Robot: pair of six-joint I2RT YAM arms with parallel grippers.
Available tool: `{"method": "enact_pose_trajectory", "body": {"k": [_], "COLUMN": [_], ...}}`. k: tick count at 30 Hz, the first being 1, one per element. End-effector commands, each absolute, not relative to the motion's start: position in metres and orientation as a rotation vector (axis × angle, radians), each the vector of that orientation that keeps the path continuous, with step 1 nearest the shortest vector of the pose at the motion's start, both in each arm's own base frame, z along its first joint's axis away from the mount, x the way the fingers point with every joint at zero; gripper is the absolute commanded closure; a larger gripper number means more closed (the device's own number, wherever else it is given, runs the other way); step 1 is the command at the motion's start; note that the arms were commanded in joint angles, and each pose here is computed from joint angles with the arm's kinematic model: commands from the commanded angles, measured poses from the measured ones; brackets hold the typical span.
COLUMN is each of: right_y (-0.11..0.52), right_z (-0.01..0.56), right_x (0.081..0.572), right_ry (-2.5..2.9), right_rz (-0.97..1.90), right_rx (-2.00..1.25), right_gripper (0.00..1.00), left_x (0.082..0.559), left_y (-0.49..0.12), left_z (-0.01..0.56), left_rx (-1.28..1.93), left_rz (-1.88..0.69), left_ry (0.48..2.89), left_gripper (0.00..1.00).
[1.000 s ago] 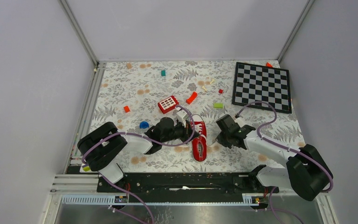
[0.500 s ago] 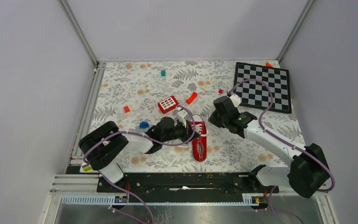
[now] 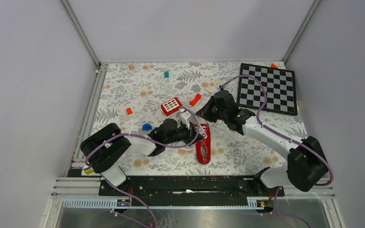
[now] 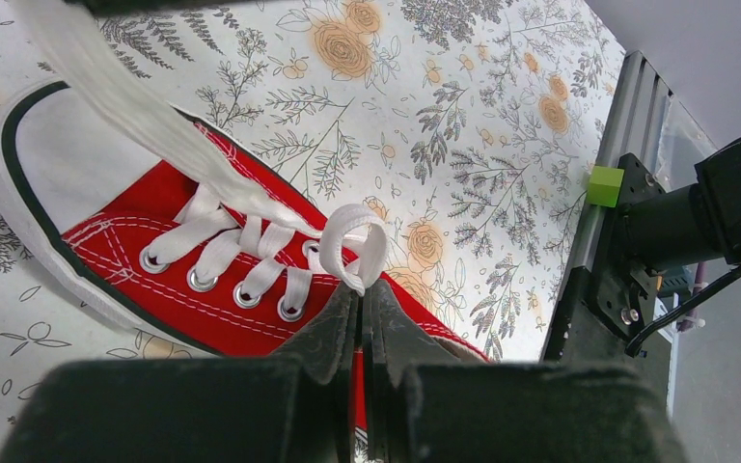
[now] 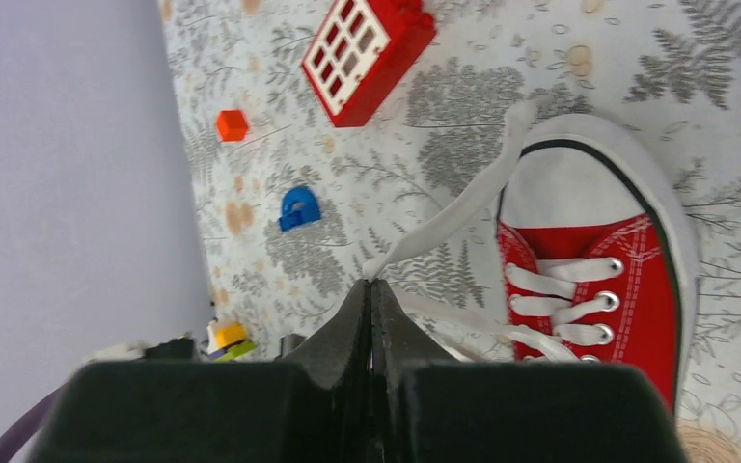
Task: Tie the shoes
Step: Wrap the shoelace around the shoelace.
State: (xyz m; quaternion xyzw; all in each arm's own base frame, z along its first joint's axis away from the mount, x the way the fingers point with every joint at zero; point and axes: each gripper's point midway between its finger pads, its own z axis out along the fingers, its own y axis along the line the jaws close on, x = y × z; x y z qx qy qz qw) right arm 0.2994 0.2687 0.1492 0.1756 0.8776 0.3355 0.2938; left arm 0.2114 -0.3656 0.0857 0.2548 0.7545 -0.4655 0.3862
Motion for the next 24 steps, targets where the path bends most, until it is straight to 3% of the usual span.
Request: {"method": "enact_pose_trajectory", "body": {"k": [1,24], "right_y": [0.284,0.292], "right_z": [0.191,0.158], "right_x": [0.299,0.274], "right_ry": [2.223,2.339], "right_rz": [1.083,1.129], "right_rx": [0.426,0.406], "right_gripper": [1.00,1.00], "left_x": [0.210,0.208], "left_y": [-0.377,-0.372], "left_z": [0.107,0.107], "left_rx": [0.669,0.650], "left_rz": [-1.262,-1.288], "left_ry": [1.832,1.819], "left_gripper": [1.00,1.00]}}
